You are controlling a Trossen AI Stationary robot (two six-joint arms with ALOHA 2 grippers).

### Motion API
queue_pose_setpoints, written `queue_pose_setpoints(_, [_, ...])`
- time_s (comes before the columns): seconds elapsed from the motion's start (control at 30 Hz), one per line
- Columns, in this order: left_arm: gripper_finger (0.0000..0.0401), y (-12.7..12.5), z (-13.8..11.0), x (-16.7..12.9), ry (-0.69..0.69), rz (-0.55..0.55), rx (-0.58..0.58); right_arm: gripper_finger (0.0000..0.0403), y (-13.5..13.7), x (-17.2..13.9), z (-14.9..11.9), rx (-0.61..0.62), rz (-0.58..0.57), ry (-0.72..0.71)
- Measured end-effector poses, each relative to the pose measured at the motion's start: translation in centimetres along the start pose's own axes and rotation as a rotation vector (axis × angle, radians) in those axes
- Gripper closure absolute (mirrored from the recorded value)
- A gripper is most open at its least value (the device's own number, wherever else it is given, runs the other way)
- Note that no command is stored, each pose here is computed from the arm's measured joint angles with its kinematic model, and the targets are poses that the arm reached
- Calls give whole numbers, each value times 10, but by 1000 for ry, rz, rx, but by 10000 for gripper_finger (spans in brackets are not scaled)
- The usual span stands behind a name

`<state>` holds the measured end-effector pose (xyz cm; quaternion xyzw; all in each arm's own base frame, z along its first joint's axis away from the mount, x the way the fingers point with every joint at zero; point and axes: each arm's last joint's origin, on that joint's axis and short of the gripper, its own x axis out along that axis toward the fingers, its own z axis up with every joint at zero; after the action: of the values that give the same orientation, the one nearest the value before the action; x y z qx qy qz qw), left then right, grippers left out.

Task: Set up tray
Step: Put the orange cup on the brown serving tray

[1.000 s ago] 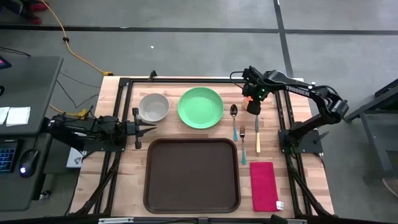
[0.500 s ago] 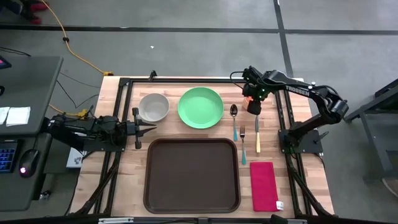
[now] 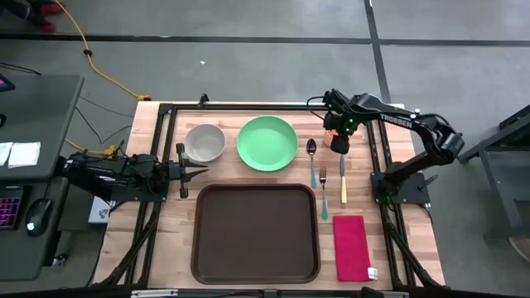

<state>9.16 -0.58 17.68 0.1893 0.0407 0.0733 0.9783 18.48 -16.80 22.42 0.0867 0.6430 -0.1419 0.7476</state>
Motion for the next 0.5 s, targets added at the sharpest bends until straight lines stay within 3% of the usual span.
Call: queue_pose_setpoints(0.5, [327, 0, 0, 0, -1, 0, 0, 218, 6, 28, -14, -2, -14, 42])
